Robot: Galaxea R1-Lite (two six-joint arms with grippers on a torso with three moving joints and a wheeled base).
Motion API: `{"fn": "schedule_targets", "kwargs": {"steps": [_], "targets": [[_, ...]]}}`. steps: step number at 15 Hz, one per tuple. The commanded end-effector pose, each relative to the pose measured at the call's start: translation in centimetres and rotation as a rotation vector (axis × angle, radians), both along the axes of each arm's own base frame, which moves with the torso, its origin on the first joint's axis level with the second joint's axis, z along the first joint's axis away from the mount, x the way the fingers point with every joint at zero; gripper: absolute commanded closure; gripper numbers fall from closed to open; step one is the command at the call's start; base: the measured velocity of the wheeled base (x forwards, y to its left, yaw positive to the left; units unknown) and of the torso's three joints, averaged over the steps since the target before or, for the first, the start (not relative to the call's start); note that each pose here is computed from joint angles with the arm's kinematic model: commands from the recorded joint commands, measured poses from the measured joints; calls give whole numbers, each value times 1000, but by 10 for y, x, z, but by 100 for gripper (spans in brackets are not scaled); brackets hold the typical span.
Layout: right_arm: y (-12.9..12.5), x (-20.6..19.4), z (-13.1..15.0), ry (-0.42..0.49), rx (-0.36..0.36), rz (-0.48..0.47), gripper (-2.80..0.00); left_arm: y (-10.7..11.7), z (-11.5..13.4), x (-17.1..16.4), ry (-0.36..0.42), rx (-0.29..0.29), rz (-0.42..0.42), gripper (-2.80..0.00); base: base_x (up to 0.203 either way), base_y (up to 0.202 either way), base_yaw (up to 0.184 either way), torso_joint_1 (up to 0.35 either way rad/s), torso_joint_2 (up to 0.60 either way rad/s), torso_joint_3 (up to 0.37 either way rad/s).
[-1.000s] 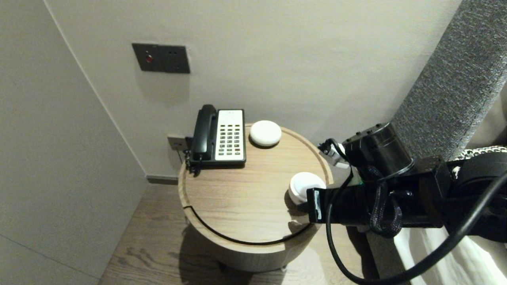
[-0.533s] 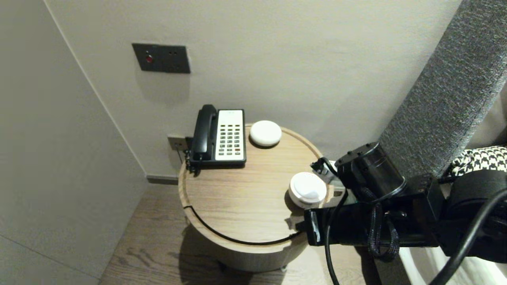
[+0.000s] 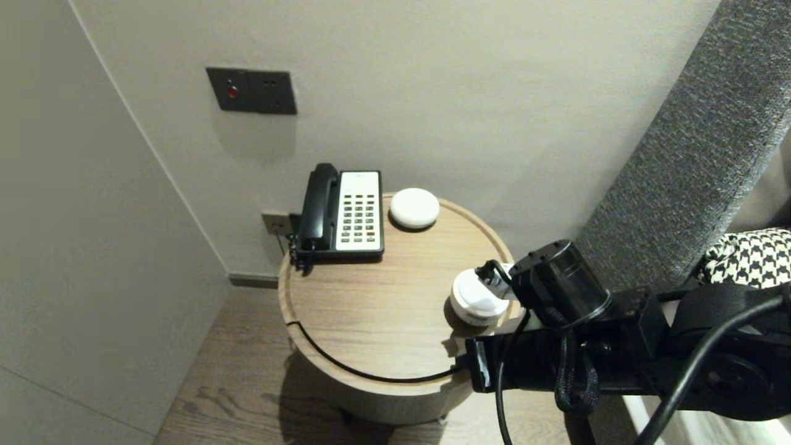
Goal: Open the nightstand drawer
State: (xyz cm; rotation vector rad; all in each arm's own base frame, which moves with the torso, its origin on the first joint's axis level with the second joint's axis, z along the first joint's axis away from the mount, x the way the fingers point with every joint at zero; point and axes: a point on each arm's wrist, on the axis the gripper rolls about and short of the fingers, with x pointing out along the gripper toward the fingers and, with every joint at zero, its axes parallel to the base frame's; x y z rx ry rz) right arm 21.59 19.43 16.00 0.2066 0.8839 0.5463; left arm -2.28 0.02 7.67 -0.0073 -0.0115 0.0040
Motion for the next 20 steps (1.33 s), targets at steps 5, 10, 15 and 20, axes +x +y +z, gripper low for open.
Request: {"fn": "schedule_targets", "kwargs": {"steps": [5,10,15,20], "targets": [[3,3,-10,18,-12,-3,0,0,0,0,-1,0,1,0,0,0,0,0,0,0],[2,3,-12,23,-18,0,0,0,0,0,-1,0,1,0,0,0,0,0,0,0],[0,-1,-14,37,-17,12,0,0,0,0,-1,0,1,0,0,0,0,0,0,0],[-6,-15,-24,68,-45,93,0,0,0,0,-1,0,1,0,0,0,0,0,0,0]]}}
